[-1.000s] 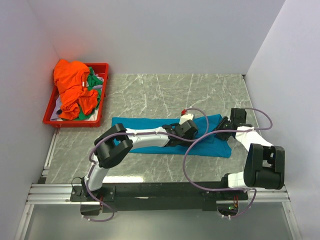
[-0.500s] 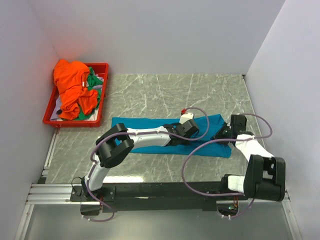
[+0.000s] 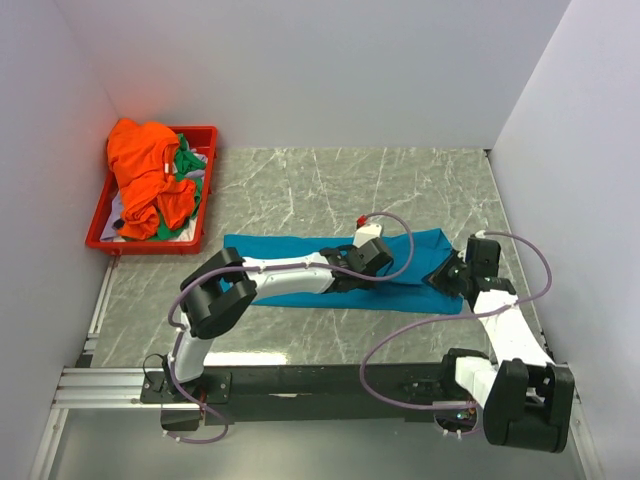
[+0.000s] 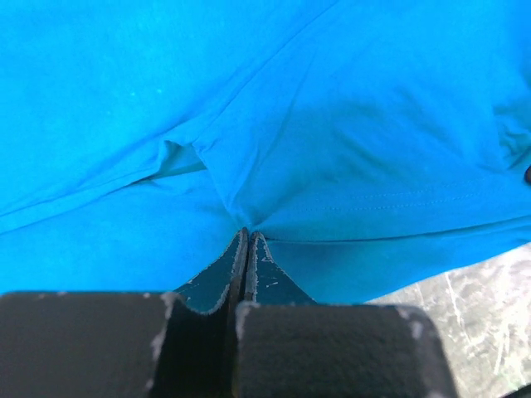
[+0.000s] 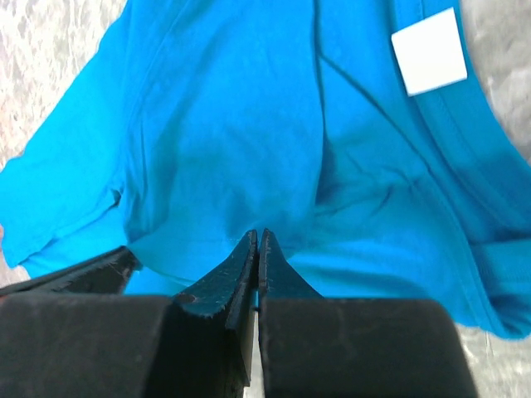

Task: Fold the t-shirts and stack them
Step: Fold the tshirt

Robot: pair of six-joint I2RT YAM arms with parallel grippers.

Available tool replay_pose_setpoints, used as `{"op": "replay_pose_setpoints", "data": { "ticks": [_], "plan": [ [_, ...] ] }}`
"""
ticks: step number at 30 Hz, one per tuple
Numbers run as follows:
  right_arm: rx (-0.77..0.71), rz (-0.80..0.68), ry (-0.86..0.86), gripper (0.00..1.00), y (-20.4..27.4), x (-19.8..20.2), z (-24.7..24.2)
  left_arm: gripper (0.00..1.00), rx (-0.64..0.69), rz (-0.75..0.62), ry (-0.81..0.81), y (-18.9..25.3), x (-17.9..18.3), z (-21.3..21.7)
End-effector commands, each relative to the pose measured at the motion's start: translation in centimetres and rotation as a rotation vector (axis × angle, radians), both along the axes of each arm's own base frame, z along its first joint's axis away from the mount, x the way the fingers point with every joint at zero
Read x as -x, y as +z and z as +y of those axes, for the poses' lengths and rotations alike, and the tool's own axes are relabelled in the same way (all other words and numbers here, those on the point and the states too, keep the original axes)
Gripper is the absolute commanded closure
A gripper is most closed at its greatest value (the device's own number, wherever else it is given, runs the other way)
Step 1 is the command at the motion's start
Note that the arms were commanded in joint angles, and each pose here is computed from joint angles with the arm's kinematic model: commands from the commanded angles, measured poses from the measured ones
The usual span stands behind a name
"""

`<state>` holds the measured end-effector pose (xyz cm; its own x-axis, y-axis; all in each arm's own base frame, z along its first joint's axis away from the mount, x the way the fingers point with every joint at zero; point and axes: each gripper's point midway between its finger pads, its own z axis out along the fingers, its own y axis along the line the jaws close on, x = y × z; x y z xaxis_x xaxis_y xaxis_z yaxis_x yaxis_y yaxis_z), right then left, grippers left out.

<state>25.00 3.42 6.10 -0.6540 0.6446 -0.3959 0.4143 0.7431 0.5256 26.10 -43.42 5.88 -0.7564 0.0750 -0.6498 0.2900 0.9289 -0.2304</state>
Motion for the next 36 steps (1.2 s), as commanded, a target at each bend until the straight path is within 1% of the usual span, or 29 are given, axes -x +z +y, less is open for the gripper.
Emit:
{"op": "replay_pose_setpoints", "data": {
  "ticks": [1, 12, 19, 31, 34, 35, 36],
  "plan": [
    [-0.002, -0.017, 0.002, 1.0, 0.8, 0.6, 0.1, 0.99, 0.06, -0.051, 0.025, 3.5, -0.3, 0.1],
    [-0.045, -0.072, 0.015, 1.0, 2.6, 1.7, 1.3, 0.99, 0.046, -0.043, 0.039, 3.0, -0.2, 0.6],
    [-0.042, -0.078, 0.033, 1.0, 3.0, 2.2, 2.4, 0.99, 0.055, -0.024, 0.05, 2.3, -0.3, 0.9],
    [-0.006, -0.033, 0.041, 1.0, 1.2, 2.5, 3.6, 0.99, 0.059, 0.005, 0.057, 1.1, -0.5, 1.7],
    [0.009, -0.017, 0.038, 1.0, 0.7, 2.8, 3.5, 0.94, 0.063, 0.004, 0.058, 1.1, -0.7, 1.7],
    [0.009, -0.018, 0.041, 0.96, 0.8, 2.9, 3.5, 0.92, 0.067, 0.004, 0.057, 1.2, -0.7, 1.7],
    [0.011, -0.017, 0.043, 0.84, 0.8, 3.0, 3.5, 0.87, 0.069, 0.004, 0.056, 1.3, -0.7, 1.7]
  ]
}}
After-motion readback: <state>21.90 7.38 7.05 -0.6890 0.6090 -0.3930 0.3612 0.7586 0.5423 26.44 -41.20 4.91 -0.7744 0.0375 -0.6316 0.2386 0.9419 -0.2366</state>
